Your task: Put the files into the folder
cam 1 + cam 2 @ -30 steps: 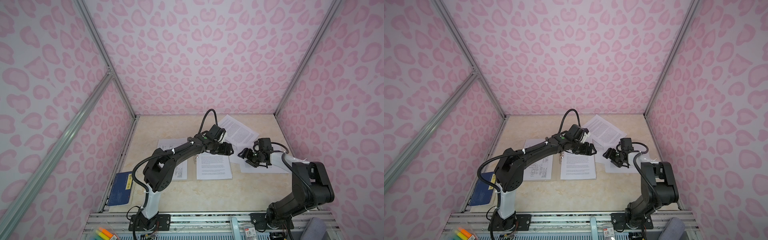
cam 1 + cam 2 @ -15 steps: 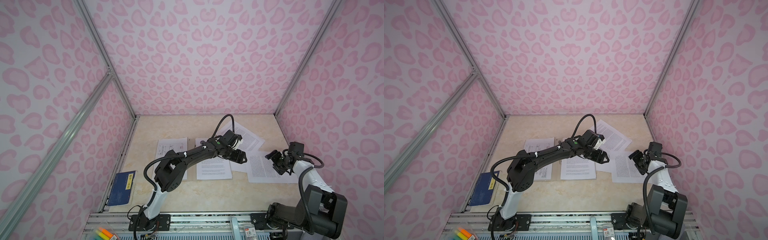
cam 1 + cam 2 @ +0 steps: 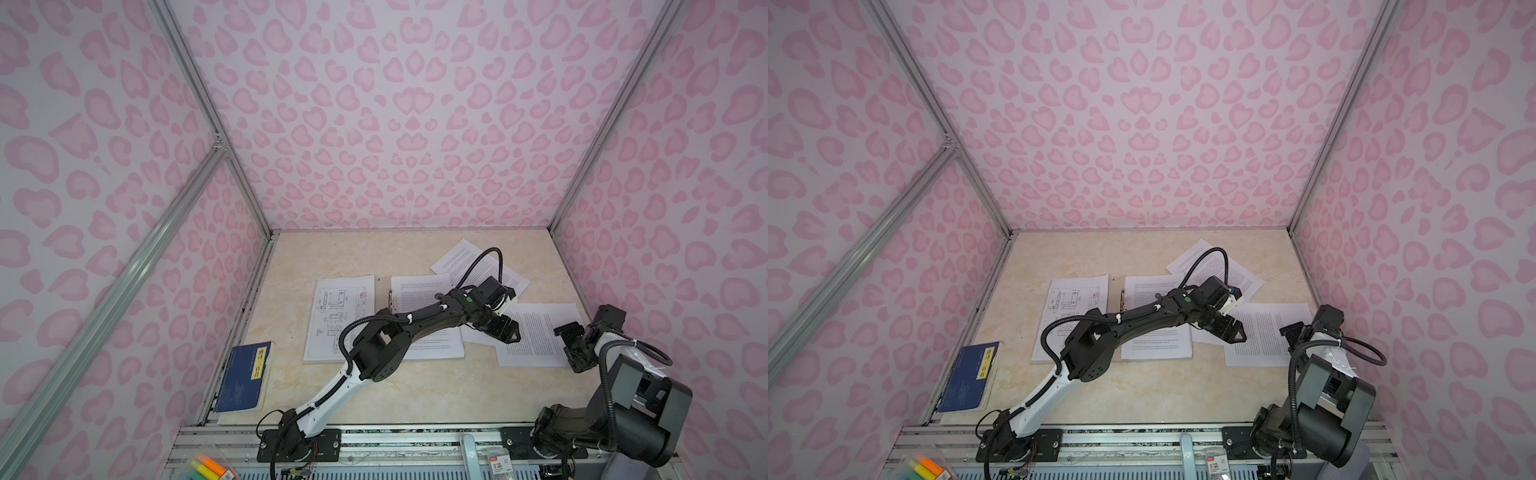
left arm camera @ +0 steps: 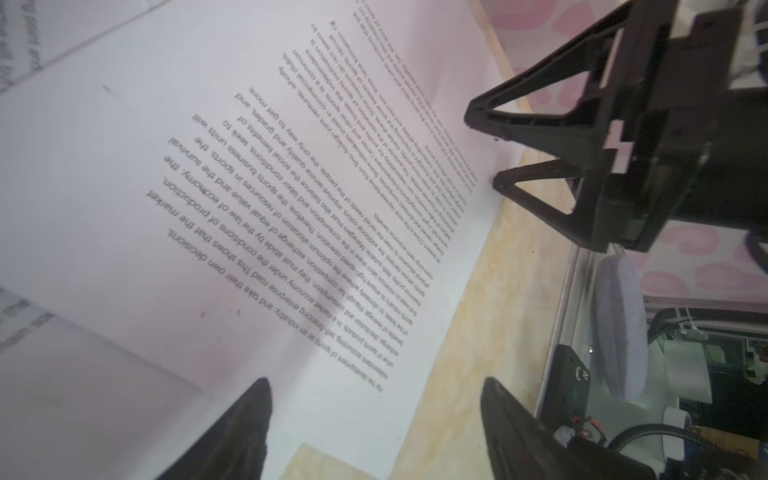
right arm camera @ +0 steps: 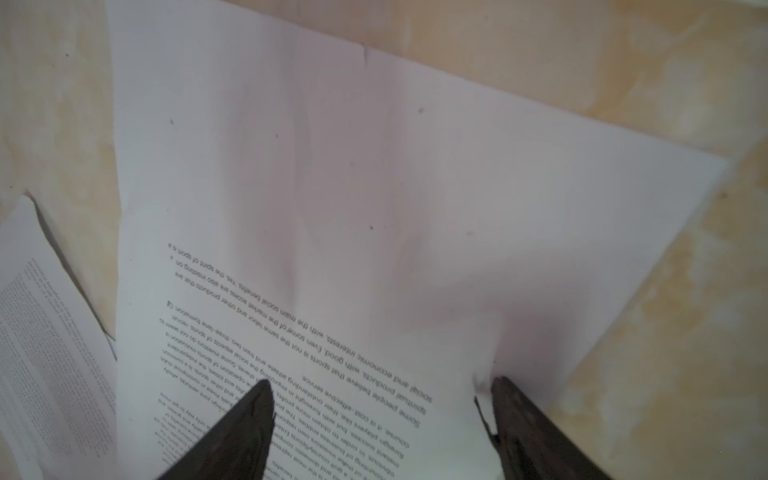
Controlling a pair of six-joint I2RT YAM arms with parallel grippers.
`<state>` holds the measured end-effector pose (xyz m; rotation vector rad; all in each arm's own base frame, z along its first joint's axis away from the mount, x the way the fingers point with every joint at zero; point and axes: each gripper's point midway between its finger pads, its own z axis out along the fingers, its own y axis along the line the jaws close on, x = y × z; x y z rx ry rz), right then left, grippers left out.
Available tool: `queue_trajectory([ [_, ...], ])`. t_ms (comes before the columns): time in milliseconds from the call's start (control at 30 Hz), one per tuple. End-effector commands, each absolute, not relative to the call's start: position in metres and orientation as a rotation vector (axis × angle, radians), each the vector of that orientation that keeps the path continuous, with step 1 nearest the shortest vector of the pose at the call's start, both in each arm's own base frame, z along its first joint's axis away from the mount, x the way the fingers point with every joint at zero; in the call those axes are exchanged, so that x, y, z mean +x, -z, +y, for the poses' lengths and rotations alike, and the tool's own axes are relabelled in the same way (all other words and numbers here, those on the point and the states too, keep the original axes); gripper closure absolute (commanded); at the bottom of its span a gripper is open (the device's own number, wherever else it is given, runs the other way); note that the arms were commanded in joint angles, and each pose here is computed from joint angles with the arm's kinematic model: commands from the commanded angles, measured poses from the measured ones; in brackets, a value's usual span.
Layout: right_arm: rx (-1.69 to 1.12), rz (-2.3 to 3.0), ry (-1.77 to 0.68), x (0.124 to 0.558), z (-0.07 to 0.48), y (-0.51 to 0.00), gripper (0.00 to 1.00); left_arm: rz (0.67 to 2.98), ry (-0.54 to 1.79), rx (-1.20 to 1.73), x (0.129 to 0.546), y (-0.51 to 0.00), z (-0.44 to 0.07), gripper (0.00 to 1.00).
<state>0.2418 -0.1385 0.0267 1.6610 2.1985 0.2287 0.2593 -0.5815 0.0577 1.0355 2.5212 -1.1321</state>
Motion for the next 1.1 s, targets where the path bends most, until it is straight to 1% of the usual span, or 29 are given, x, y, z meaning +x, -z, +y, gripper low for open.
queue_trajectory([
  [0, 1.650, 2.211, -0.275, 0.242, -0.136, -0.016, 0.17, 2.540, 1.158, 1.043, 0.257, -0.049, -0.585, 0.19],
  [167, 1.570, 2.231, -0.401, 0.263, -0.127, -0.010, 0.17, 2.605, 1.075, 1.056, 0.252, -0.032, -0.568, 0.20],
  [333, 1.394, 2.316, -0.509, 0.313, -0.102, -0.012, 0.18, 2.692, 1.005, 1.063, 0.240, -0.017, -0.544, 0.20],
  [433, 1.264, 2.371, -0.542, 0.347, -0.081, -0.017, 0.19, 2.708, 0.947, 1.050, 0.237, -0.019, -0.528, 0.20],
  [467, 1.252, 2.394, -0.532, 0.352, -0.077, -0.016, 0.20, 2.710, 0.938, 1.044, 0.235, -0.021, -0.524, 0.20],
  [567, 1.261, 2.363, -0.490, 0.358, -0.082, -0.020, 0.21, 2.690, 0.940, 1.027, 0.235, -0.038, -0.516, 0.20],
  [733, 1.190, 2.413, -0.514, 0.365, -0.081, -0.017, 0.21, 2.570, 1.133, 1.033, 0.239, -0.094, -0.531, 0.20],
  [833, 1.154, 2.386, -0.552, 0.370, -0.080, -0.026, 0.21, 2.521, 1.184, 1.009, 0.252, -0.113, -0.541, 0.19],
  [967, 1.146, 2.344, -0.440, 0.363, -0.092, -0.044, 0.20, 2.525, 1.122, 0.935, 0.278, -0.107, -0.544, 0.19],
  [1067, 1.171, 2.323, -0.409, 0.360, -0.105, -0.046, 0.19, 2.558, 1.073, 0.888, 0.297, -0.086, -0.544, 0.19],
])
